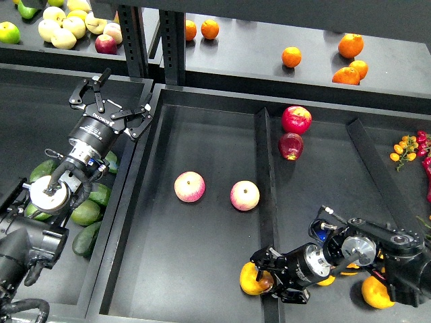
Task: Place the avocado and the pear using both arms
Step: 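Close the right gripper around the orange pear, then carry the pear toward the yellow pears in the side compartment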
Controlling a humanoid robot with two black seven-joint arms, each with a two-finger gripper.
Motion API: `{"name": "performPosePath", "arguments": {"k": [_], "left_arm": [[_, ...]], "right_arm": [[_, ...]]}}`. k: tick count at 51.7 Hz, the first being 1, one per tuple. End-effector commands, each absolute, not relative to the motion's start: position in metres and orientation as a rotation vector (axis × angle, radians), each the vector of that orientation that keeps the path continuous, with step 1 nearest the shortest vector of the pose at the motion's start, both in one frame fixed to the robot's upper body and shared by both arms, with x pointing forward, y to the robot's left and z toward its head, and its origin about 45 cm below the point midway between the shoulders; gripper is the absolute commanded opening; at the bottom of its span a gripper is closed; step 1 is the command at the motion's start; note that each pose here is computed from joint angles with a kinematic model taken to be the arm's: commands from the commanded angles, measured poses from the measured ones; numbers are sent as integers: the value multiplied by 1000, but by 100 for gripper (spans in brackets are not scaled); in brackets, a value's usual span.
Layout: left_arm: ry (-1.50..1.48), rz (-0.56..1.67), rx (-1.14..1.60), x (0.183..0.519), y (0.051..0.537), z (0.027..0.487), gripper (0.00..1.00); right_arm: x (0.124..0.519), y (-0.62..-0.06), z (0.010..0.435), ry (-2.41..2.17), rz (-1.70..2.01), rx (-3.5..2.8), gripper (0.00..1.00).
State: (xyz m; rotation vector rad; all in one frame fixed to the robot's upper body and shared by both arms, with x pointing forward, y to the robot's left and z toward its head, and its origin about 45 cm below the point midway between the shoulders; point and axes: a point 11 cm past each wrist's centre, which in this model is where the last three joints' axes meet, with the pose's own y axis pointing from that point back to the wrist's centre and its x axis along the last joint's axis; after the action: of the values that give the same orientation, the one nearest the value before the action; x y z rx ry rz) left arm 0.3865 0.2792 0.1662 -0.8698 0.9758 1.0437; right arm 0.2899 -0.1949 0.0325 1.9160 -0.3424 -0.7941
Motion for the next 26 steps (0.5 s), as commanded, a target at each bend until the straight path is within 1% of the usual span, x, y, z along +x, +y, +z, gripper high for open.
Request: {"name": "performPosePath", "arguments": {"k": [1, 5, 8, 10, 26], "left_arm": [[978, 1046, -869, 386, 280, 165, 100], [978, 1046, -869, 386, 280, 165, 100], [978, 1046, -869, 386, 280, 165, 100], [979, 1046, -867, 386, 279, 165, 100], [980, 1043, -863, 386, 278, 164, 100]], "right_arm": [[299, -200, 39, -378, -801, 1931, 27], [302, -203, 41, -395, -810, 1935, 25], [306, -201, 45, -410, -822, 1950, 20], [310, -196, 48, -418, -839, 1966, 19], [317, -197, 55, -440, -846, 1980, 18]]}}
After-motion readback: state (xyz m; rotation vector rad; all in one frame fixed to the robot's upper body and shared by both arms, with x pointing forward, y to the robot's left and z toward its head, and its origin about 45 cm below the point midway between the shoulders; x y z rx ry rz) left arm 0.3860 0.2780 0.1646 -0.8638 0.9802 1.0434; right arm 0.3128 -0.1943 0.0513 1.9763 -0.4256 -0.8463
